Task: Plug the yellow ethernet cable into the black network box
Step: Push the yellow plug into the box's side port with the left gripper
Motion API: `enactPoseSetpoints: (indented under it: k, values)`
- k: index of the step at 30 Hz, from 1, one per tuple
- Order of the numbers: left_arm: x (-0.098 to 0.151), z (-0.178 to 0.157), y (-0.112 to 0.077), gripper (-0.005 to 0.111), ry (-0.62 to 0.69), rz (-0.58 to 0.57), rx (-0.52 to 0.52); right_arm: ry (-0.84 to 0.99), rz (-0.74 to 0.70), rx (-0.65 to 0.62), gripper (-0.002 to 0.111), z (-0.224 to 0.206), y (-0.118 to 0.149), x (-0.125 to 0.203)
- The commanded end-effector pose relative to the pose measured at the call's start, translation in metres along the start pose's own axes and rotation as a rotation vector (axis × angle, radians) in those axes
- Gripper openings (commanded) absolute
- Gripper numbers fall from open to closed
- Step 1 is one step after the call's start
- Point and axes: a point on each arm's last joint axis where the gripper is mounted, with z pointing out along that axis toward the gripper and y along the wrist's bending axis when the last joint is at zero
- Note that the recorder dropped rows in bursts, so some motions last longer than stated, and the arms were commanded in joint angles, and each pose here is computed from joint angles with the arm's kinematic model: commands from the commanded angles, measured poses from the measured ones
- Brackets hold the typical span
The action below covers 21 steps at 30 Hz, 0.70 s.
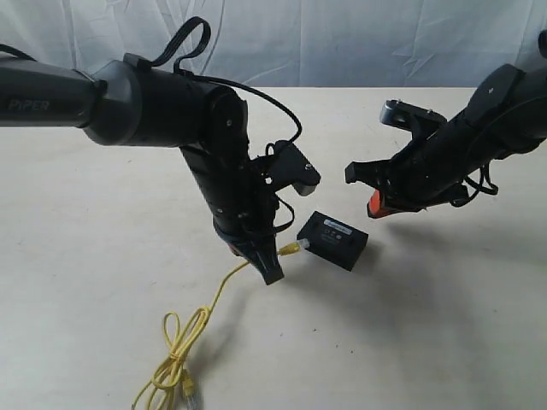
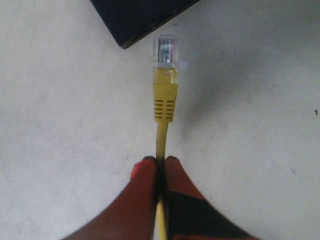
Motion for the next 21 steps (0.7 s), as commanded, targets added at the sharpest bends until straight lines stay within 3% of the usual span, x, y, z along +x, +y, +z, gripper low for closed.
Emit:
enactPoseSetpoints:
  k: [1, 21]
  values:
    - [-0.001, 0.011, -0.001, 0.0, -0.006, -0.015, 0.016, -0.022, 0.027, -0.001, -0.001, 0.004, -0.003, -0.002]
    - [-0.006, 0.025, 0.003, 0.0, -0.062, -0.031, 0.005, 0.011, 0.033, -0.072, -0.001, 0.02, 0.006, 0.003]
